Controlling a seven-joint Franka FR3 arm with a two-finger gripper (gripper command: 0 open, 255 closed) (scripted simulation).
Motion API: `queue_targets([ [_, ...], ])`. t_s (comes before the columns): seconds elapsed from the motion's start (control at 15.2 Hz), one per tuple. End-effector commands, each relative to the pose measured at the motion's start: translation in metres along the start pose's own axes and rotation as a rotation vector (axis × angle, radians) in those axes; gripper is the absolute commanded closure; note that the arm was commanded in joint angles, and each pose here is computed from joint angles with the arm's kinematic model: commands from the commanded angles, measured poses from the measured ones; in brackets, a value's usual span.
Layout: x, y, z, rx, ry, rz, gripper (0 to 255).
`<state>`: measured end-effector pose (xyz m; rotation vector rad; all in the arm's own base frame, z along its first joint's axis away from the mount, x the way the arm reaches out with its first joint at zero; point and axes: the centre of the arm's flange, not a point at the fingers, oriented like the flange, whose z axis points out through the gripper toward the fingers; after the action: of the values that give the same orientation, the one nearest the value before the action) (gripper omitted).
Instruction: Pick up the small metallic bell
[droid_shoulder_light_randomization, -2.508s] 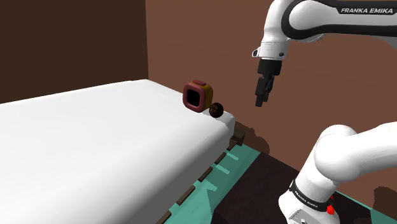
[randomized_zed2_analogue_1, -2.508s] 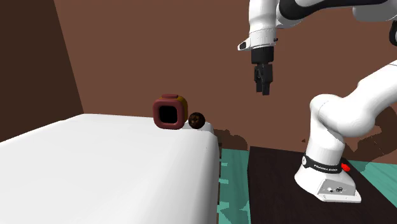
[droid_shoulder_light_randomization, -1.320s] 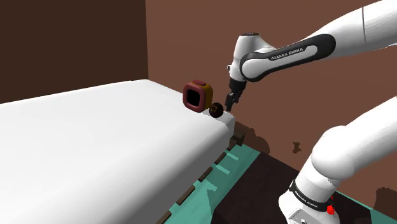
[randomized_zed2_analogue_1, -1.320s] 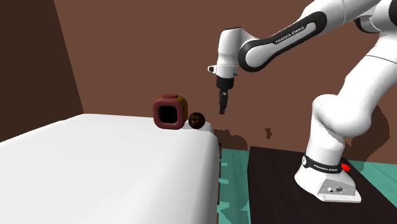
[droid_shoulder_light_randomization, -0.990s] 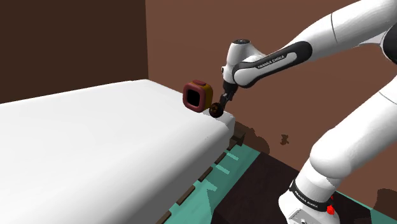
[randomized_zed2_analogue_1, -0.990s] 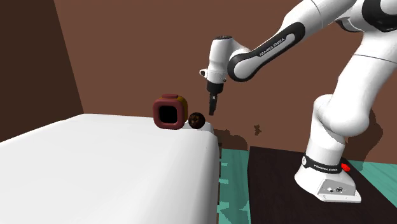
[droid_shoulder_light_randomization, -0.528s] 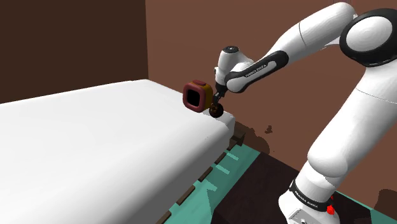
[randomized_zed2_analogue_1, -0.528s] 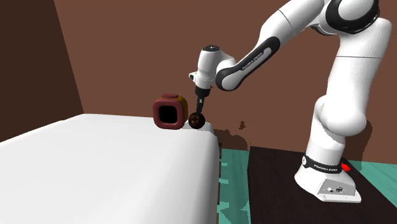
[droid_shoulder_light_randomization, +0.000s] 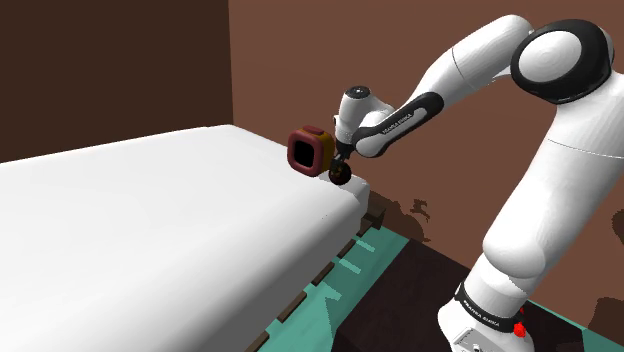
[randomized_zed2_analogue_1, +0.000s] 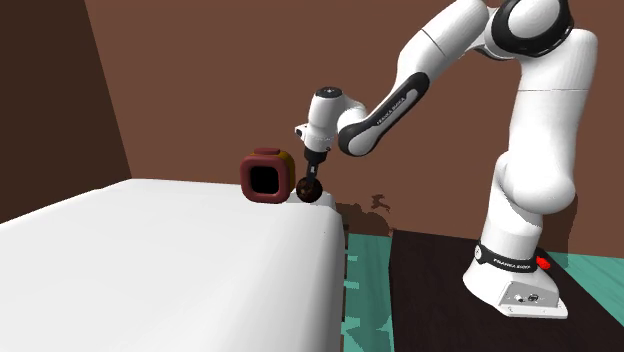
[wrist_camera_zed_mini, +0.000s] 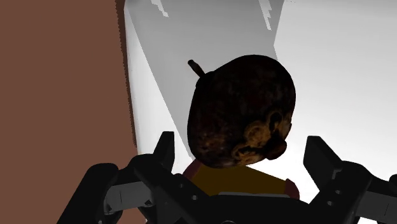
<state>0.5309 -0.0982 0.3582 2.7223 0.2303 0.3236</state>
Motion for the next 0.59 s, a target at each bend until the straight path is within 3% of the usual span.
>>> queue_targets([
  [0.0,-0.0018,-0.0020,0.0053,0.000,0.001,0.000,0],
  [0.07,-0.0018,-0.0020,0.0053,0.000,0.001,0.000,0],
  [0.13,-0.0020,-0.0025,0.0053,0.000,0.000,0.000,255],
  [0.53,-0.0012,-0.0025,0.0052,0.000,0.000,0.000,255],
])
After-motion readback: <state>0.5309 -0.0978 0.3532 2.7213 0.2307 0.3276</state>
